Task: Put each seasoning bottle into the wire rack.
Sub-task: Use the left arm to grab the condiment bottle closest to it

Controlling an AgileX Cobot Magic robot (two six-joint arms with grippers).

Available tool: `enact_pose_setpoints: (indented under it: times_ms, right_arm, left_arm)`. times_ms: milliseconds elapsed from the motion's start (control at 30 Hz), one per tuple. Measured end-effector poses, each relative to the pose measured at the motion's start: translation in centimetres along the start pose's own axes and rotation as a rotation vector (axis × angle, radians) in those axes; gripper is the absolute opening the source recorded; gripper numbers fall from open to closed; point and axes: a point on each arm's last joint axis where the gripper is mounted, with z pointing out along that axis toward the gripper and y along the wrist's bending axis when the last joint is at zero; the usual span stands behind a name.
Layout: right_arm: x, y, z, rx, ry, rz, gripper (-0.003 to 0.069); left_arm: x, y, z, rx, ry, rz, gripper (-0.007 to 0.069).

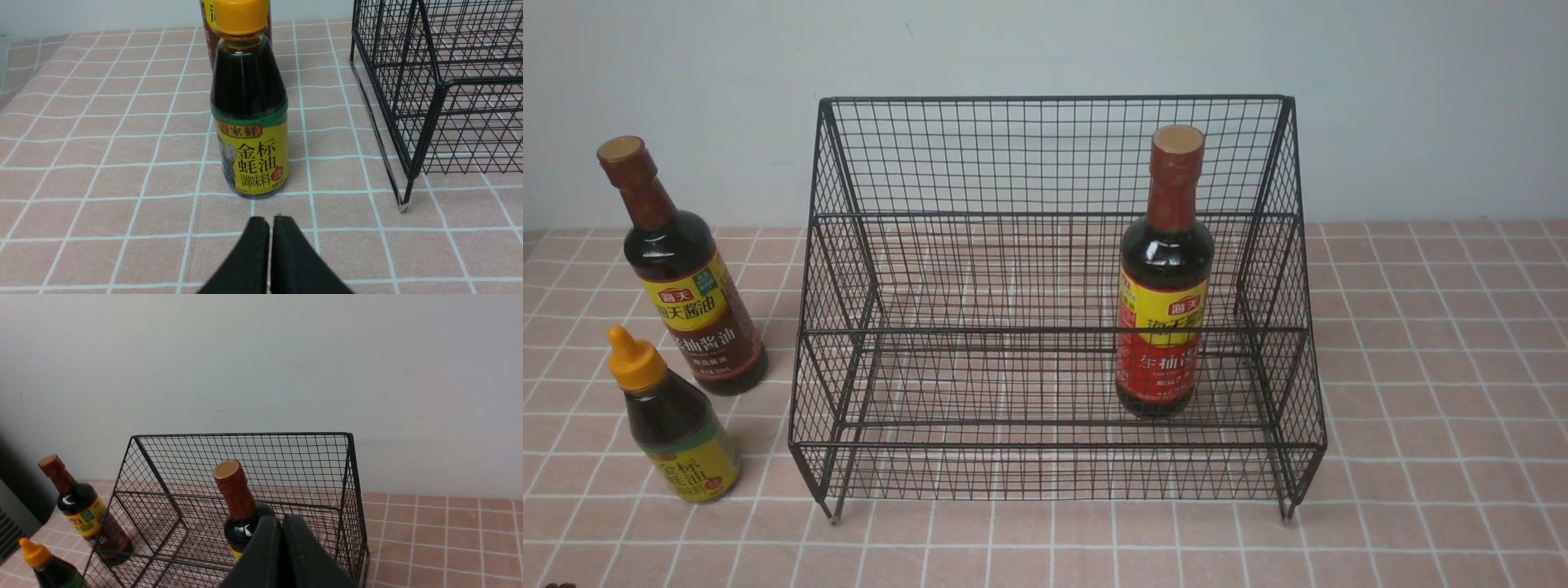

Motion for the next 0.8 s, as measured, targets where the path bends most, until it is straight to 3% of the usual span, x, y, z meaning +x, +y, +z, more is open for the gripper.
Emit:
enact_pose_setpoints:
  times_ms: [233,367,500,633,800]
  right_arm:
    - [0.3,0.0,0.2,-0.017,-0.065,-0.148,-0.0015]
    - [2.7,-1.4,0.5,0.060,-0.177,-0.229,-0.0015]
    - [5.9,-3.1,0.8,0.159,-0.241,-0.254,-0.0015]
    - [12.1,-5.8,1.4,0.304,-0.250,-0.246,-0.0015]
    - [18.8,-7.9,1.7,0.410,-0.172,-0.248,-0.0015]
  left_arm:
    - [0.0,0.0,0.0,0.000,0.000,0.000,-0.0007]
    - [0.0,0.0,0.0,0.000,0.000,0.000,-0.0007]
    - [0.0,0.0,0.0,0.000,0.000,0.000,-0.0007]
    - [0.0,0.0,0.0,0.000,0.000,0.000,-0.0007]
    - [0.0,0.0,0.0,0.000,0.000,0.000,-0.0007]
